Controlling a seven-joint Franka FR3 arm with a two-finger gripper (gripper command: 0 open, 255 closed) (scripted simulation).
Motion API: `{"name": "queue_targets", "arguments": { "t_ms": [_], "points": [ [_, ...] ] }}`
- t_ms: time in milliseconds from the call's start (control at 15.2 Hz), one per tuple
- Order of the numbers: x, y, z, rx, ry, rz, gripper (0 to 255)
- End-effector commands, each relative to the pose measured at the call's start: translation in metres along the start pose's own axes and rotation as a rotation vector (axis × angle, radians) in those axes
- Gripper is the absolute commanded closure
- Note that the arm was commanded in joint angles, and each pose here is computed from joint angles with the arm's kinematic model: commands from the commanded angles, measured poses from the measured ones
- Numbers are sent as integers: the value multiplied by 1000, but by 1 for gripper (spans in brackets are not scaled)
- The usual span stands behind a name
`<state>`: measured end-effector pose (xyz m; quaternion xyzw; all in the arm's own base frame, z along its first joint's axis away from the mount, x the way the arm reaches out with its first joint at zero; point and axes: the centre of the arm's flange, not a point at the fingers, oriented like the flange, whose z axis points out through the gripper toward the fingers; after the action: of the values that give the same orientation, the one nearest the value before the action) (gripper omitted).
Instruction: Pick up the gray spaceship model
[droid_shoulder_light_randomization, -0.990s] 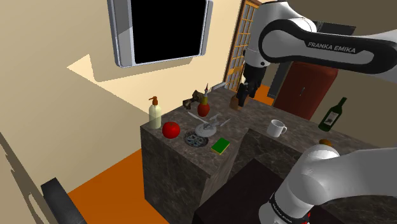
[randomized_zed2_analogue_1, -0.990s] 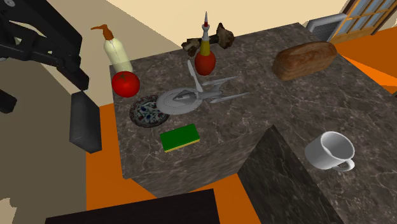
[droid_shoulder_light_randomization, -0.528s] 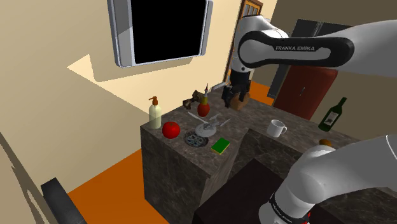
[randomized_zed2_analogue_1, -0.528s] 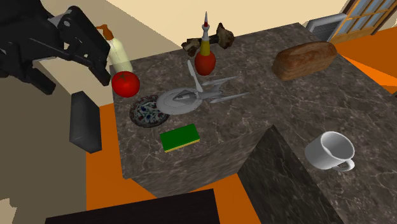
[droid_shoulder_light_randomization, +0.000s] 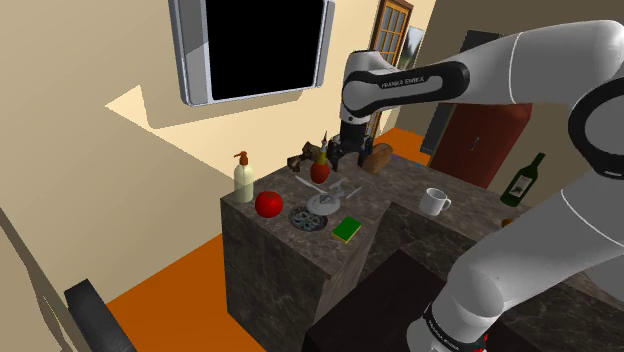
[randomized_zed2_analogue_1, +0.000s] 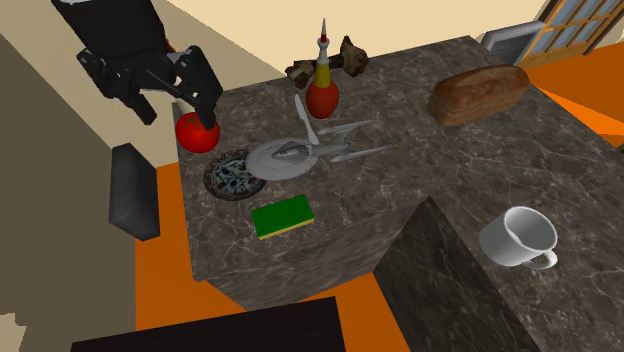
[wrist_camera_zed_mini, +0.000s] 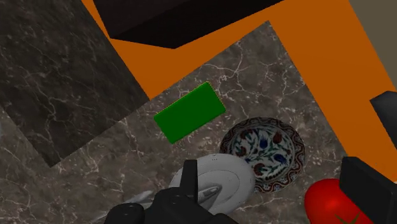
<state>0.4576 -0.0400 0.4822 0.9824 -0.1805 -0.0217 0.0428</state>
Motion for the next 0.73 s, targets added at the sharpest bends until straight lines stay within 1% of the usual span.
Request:
{"name": "queue_targets", "arguments": {
  "t_ms": [0, 660],
  "points": [
    [24, 3, 17, 10, -12, 73, 0],
    [131, 32, 101, 59, -76, 421, 0]
  ]
}}
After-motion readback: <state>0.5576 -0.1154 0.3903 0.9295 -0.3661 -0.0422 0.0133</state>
